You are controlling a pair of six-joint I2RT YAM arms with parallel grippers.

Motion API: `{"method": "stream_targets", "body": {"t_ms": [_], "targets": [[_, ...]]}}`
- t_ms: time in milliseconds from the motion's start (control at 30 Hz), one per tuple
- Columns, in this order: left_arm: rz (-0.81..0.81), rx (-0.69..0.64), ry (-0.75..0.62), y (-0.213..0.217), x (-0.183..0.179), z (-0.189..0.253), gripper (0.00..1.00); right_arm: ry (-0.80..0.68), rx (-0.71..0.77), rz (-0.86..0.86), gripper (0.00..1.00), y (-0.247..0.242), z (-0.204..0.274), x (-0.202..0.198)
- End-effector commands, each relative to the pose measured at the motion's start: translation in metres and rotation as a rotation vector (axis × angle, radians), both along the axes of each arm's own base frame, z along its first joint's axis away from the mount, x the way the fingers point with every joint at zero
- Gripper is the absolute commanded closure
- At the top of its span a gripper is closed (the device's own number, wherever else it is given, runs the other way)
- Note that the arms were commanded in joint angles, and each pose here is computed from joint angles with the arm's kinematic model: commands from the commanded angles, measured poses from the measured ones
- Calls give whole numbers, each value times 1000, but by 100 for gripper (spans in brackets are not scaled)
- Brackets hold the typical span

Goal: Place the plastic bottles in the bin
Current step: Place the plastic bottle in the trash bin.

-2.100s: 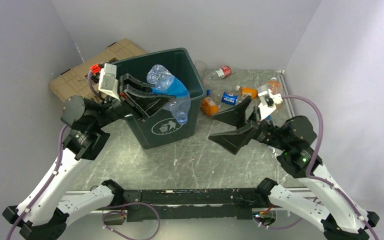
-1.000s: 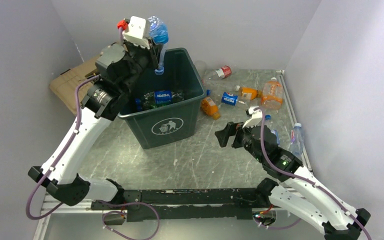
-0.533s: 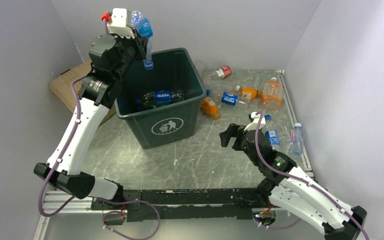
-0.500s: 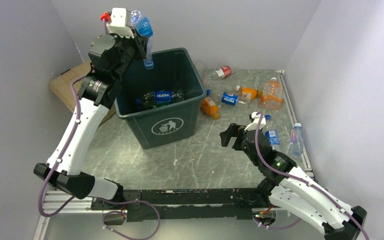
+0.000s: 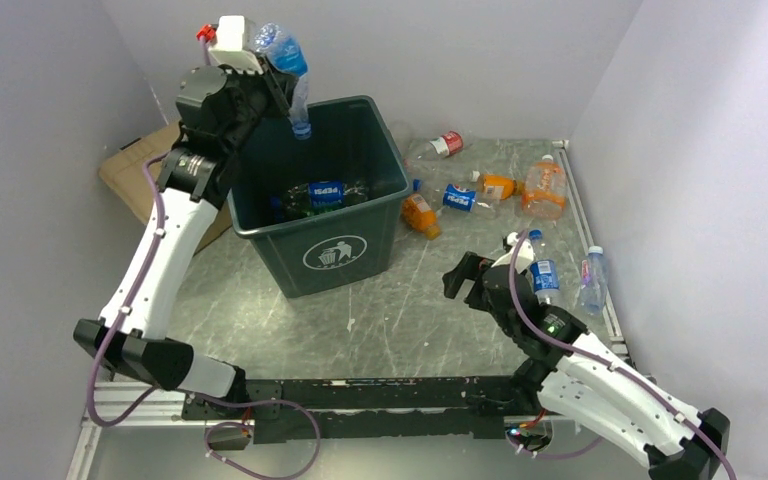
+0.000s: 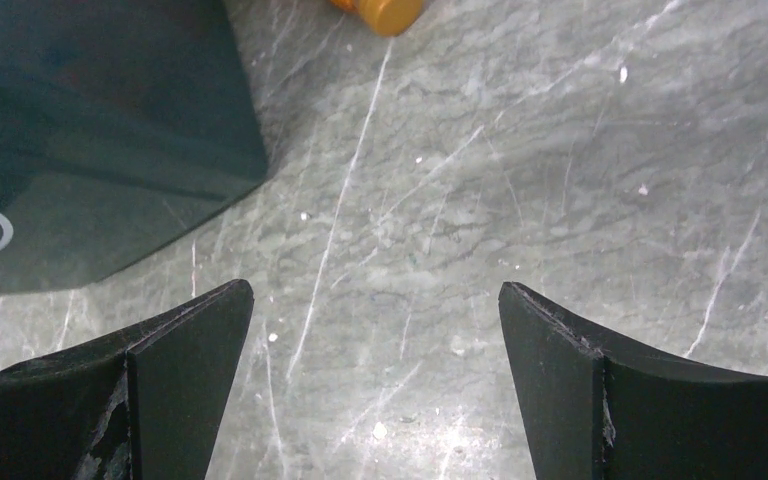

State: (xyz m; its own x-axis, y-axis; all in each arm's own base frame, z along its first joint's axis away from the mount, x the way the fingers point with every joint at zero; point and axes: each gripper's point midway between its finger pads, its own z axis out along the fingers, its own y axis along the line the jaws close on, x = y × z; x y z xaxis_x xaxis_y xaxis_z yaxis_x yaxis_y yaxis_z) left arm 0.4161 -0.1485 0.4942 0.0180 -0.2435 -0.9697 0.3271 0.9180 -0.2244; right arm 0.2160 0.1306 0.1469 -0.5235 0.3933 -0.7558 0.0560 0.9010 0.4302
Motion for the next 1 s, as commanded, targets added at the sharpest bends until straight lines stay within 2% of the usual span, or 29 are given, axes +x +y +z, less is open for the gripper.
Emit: {"method": "stream_targets", "body": {"t_ms": [0, 267, 533, 733, 967], "targets": [[-60, -66, 7, -13, 8, 3, 100, -18, 51, 53, 1, 8, -1, -6], [-101, -66, -22, -22, 14, -3, 100, -117, 57, 71, 3, -2, 13, -10], [-119, -42, -15, -26, 21, -7, 100, -61, 53, 56, 3, 3, -2, -7], [-105, -46, -45, -20, 9, 2, 100, -75, 54, 79, 4, 13, 2, 0], [-93, -63, -4, -17, 13, -9, 100, -91, 90, 92, 4, 15, 6, -2]]}}
